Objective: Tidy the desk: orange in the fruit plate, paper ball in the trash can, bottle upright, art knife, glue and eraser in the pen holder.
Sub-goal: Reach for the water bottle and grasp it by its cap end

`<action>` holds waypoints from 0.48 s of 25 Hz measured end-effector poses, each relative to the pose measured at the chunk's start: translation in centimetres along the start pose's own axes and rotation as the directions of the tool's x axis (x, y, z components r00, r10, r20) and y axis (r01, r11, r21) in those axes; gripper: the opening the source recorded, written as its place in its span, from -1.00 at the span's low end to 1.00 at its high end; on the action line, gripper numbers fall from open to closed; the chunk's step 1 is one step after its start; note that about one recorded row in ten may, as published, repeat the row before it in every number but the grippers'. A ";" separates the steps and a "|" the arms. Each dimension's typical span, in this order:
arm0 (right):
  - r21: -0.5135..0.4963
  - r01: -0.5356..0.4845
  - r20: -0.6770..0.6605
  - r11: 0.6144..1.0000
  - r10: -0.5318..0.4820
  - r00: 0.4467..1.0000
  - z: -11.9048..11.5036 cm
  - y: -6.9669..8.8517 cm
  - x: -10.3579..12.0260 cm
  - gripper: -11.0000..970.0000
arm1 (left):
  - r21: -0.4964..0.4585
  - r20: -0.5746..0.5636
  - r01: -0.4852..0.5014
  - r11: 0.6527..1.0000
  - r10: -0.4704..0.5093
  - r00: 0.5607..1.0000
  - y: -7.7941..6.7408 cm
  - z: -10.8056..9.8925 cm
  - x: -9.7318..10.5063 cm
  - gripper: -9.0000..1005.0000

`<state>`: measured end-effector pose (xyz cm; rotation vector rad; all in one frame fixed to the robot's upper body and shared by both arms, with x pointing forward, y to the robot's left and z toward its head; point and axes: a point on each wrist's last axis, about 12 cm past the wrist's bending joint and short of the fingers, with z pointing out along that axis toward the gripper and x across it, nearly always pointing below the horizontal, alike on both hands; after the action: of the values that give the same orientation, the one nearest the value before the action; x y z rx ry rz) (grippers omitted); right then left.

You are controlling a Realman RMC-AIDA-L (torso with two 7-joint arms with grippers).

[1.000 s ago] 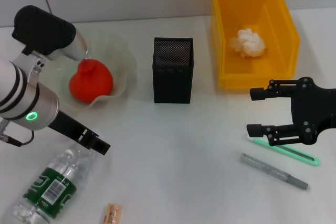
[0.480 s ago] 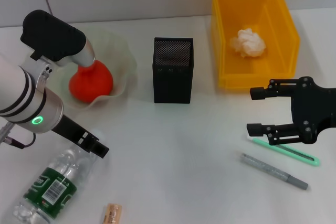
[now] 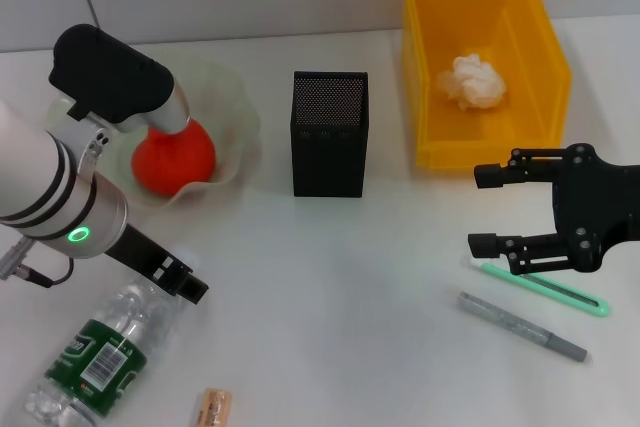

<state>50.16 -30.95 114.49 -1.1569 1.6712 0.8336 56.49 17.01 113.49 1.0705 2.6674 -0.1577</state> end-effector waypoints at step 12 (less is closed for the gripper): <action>-0.003 0.002 0.000 1.000 -0.002 1.000 0.1 0.0 0.0 0.57 | 0.002 0.006 0.007 1.000 -0.007 1.000 -0.1 -0.1 -0.2 -0.04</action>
<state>50.19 -30.89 114.48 -1.1598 1.6692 0.8353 56.58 16.83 113.62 1.0594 2.6670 -0.1639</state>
